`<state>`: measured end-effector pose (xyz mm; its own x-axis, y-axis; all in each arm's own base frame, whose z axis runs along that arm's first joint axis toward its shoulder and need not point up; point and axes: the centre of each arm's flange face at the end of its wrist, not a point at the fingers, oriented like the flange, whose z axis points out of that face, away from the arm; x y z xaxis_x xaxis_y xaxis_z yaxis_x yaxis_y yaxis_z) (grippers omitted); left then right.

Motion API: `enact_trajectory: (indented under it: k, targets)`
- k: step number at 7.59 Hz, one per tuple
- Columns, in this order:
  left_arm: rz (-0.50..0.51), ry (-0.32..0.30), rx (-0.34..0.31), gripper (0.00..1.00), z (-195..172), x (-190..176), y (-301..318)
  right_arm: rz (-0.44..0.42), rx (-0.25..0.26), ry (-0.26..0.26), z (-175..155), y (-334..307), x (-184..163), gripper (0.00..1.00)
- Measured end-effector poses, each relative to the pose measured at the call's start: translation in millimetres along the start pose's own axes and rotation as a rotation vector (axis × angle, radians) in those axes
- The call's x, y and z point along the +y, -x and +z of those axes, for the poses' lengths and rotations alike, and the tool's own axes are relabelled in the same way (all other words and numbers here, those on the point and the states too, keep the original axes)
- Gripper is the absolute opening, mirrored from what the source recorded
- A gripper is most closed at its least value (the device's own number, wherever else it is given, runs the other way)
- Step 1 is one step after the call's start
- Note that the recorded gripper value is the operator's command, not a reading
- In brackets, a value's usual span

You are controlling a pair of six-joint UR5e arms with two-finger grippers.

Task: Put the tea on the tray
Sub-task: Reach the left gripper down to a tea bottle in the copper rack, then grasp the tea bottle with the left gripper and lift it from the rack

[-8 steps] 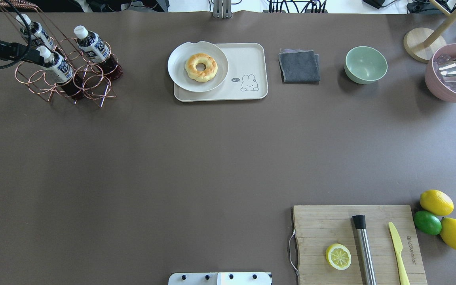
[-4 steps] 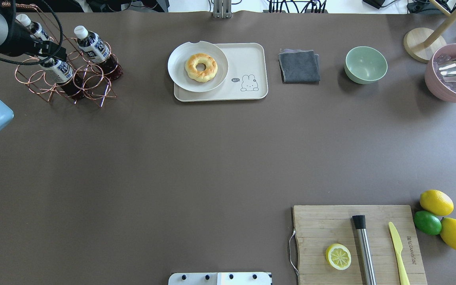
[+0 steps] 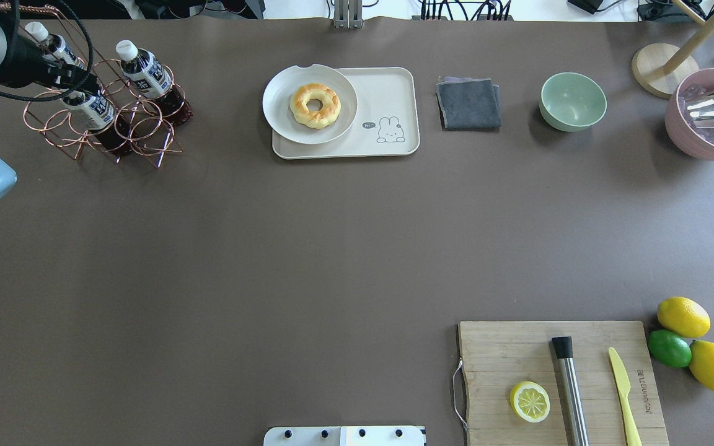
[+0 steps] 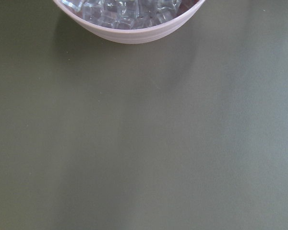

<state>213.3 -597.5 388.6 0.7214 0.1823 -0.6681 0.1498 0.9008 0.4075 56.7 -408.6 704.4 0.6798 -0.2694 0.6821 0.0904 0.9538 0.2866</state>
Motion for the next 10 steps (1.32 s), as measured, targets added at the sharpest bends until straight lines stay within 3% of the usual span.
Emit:
enact_trajectory:
  k: [4,6,10]
  targets:
    - [-0.02,0.013,0.027,0.42,-10,-3,14,0.008,-0.002,-0.004,-1,2,0,1.0]
    - [-0.027,0.018,0.032,0.0,-11,-4,15,0.01,-0.003,-0.003,-1,1,1,1.0]
    - [-0.036,0.015,0.037,0.0,-17,-9,14,0.023,-0.004,-0.003,-1,2,1,1.0]
